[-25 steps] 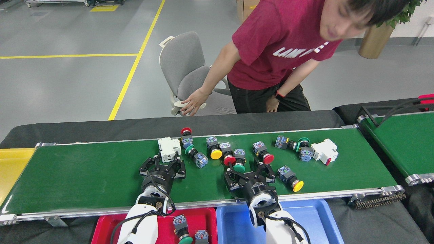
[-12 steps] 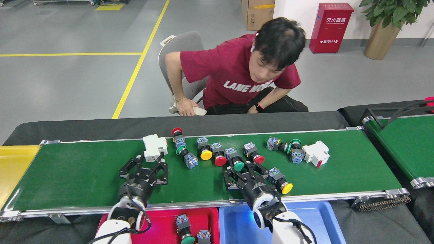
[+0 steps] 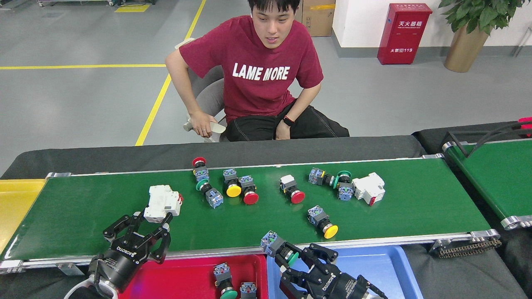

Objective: Pick switch part from conveyor to tray

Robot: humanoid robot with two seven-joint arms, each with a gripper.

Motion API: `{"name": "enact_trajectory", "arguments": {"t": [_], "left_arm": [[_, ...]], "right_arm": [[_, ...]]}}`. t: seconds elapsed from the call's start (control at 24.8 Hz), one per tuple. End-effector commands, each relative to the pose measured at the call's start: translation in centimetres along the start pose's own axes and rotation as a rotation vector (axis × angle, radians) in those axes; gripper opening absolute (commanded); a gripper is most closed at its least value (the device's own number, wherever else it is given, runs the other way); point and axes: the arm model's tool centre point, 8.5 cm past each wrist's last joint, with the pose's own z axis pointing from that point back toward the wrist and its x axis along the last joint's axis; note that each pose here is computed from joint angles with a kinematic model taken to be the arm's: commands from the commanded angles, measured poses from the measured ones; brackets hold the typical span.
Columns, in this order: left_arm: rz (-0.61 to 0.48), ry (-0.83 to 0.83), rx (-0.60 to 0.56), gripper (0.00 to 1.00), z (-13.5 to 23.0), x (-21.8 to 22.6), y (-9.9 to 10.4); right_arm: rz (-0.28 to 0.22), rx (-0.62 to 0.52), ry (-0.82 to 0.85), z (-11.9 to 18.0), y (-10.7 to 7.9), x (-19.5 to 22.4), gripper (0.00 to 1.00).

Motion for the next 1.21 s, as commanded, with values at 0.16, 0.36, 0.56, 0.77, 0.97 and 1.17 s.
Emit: {"name": "enact_trajectory", "arguments": {"t": [0.16,0.36,0.56,0.77,0.97,1.17], "left_arm": [[-0.013,-0.006,0.024,0.06,-0.3,0.0,0.8],[-0.015,-0.02,0.024,0.07,0.3,0.7,0.8],[-0.003,-0.191,0.063,0.07,-0.6,5.9,1.9],[0.012,-0.398,0.141,0.06,0.0,15.6,4.6],[0.024,-0.505,0.107,0.08,0.8,23.1,4.8],[0.012,-0.494,0.09,0.55,0.9,27.9,5.4]], "right_arm": [[0.003,0.007,0.023,-0.8,-0.7,-0.4,0.99],[0.014,-0.103,0.196,1.3,-4.4,-5.5,0.98],[0.005,-0.227,0.477,6.1,-7.3,-12.0,0.98],[0.142,-0.319,0.698,11.6,-6.3,-14.7,0.97],[0.128,-0.272,0.761,15.0,-2.1,-13.5,0.97],[0.127,-0.268,0.796,16.2,-1.9,-14.0,0.98]]}}
